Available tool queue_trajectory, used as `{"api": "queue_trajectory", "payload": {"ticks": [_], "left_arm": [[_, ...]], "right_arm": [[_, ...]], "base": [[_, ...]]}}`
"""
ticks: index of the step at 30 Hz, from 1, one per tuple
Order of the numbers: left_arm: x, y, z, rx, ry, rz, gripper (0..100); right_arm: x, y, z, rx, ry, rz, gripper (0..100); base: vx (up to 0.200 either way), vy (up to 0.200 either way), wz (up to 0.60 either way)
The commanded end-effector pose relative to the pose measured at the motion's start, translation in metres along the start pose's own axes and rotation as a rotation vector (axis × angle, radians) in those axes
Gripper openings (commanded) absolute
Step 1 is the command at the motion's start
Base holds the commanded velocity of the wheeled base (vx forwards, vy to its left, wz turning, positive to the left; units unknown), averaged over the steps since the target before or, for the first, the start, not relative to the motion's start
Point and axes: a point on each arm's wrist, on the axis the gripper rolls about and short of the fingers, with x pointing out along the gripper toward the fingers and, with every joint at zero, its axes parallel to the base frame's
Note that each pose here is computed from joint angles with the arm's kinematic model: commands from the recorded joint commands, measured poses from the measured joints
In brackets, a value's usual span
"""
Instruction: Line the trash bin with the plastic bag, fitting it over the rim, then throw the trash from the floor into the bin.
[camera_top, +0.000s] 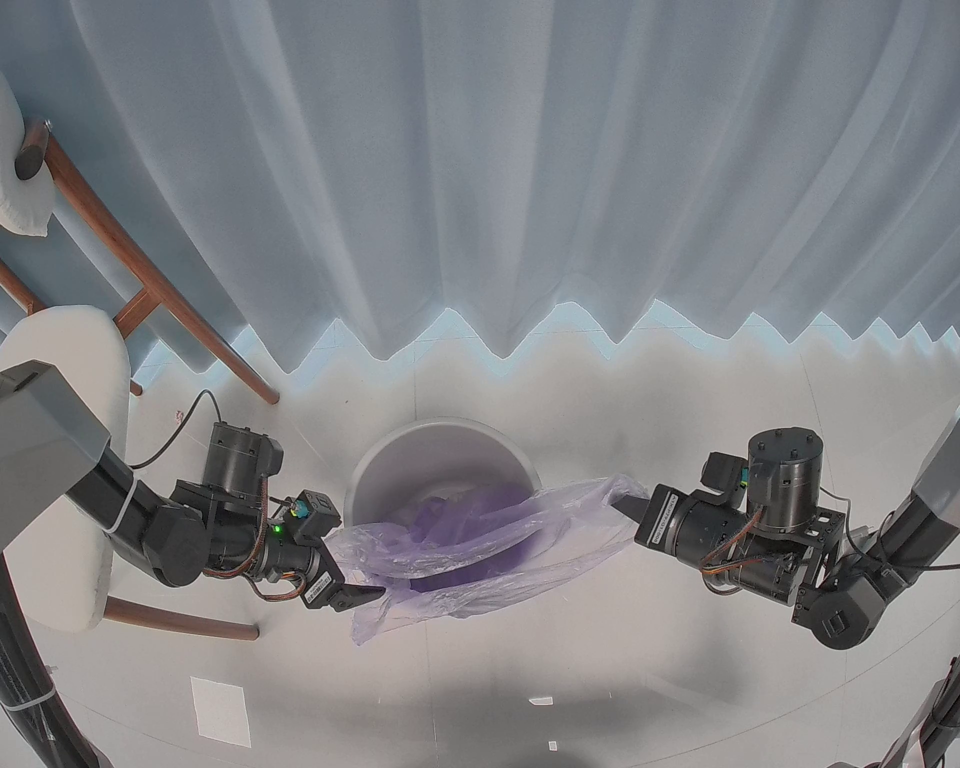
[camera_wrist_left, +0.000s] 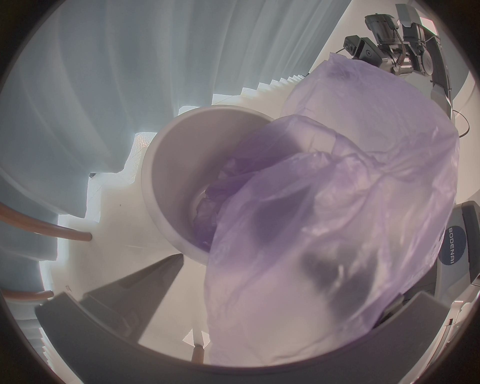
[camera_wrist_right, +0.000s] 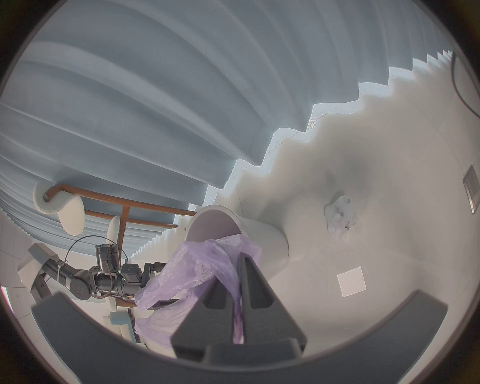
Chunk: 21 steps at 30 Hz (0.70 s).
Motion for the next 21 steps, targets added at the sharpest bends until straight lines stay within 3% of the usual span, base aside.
{"api": "queue_trajectory", "payload": {"ticks": [1,10,17,21], "left_arm": [[-0.002,-0.001,0.0,0.0,0.0,0.0,0],[-0.017,-0.005,0.002,-0.027,-0.026,-0.006,0],[-0.043,-0.009,0.02,-0.232,-0.188,-0.158,0],[-0.059,-0.023,0.041,-0.418,-0.234,-0.209,0]], "right_arm": [[0.0,0.0,0.001,0.0,-0.002,0.002,0],[0.0,0.0,0.001,0.001,-0.006,0.002,0],[-0.003,0.005,0.006,-0.005,-0.021,0.022,0],[-0.001,0.011,0.014,-0.007,-0.034,0.055,0]], "base": [[0.0,0.0,0.0],[0.0,0.0,0.0],[0.0,0.0,0.0],[0.0,0.0,0.0]]}}
